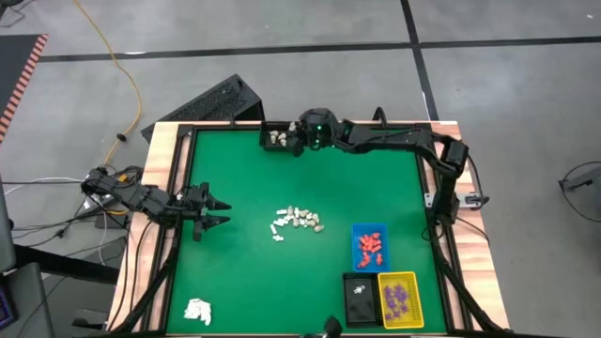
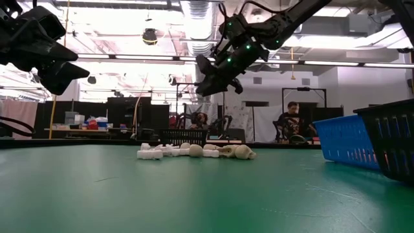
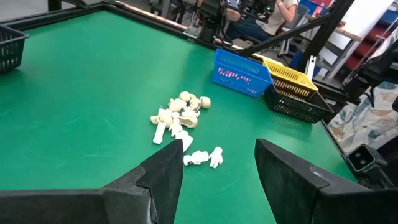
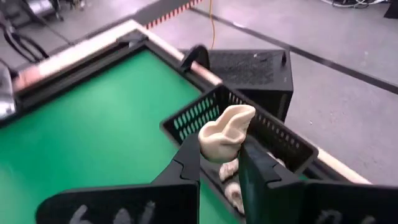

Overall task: Sort Halloween decoration
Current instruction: Put the gray skull toy into the top black bin

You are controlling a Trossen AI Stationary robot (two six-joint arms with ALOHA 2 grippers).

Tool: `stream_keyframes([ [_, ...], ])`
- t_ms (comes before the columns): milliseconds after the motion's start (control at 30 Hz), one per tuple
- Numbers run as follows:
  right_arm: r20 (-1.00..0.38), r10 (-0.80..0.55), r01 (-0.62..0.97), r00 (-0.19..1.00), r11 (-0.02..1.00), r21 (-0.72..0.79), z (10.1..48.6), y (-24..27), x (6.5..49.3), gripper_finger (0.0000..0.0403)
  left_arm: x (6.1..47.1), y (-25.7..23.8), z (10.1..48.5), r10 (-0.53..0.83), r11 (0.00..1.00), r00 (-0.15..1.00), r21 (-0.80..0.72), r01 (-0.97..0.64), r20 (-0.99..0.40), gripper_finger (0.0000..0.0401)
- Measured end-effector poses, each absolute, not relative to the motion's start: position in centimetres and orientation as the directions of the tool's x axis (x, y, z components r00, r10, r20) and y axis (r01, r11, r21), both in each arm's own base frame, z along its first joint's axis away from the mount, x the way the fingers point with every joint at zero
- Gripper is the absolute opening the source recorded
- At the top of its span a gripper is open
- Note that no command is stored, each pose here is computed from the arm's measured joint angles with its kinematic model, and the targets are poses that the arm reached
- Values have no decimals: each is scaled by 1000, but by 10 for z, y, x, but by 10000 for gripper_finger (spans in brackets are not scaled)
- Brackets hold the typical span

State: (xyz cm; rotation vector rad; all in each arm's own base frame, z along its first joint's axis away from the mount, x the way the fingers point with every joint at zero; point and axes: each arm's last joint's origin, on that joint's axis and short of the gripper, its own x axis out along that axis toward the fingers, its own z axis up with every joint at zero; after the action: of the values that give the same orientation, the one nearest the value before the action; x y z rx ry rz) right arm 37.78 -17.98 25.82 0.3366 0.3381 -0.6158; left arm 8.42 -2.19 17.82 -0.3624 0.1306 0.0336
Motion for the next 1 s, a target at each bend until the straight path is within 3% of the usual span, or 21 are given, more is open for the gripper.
stream_keyframes([
  [133,-358,-514,610,779,755,241,255,-188,382,61,84,-22,178,10,936,991,-347,-56,-133,189],
  [433,-462,-500,648,733,720,249,223,-217,413,71,84,-22,178,-2,929,990,-366,-50,-140,189],
  [700,-624,-458,693,633,695,192,218,-233,430,139,84,-22,177,-8,928,989,-370,-47,-148,189],
  [900,-650,-459,685,605,716,132,223,-231,432,188,84,-22,177,-4,928,989,-370,-52,-148,189],
  [1000,-693,-386,631,609,765,129,228,-222,429,195,84,-22,177,-4,925,989,-377,-53,-148,189],
])
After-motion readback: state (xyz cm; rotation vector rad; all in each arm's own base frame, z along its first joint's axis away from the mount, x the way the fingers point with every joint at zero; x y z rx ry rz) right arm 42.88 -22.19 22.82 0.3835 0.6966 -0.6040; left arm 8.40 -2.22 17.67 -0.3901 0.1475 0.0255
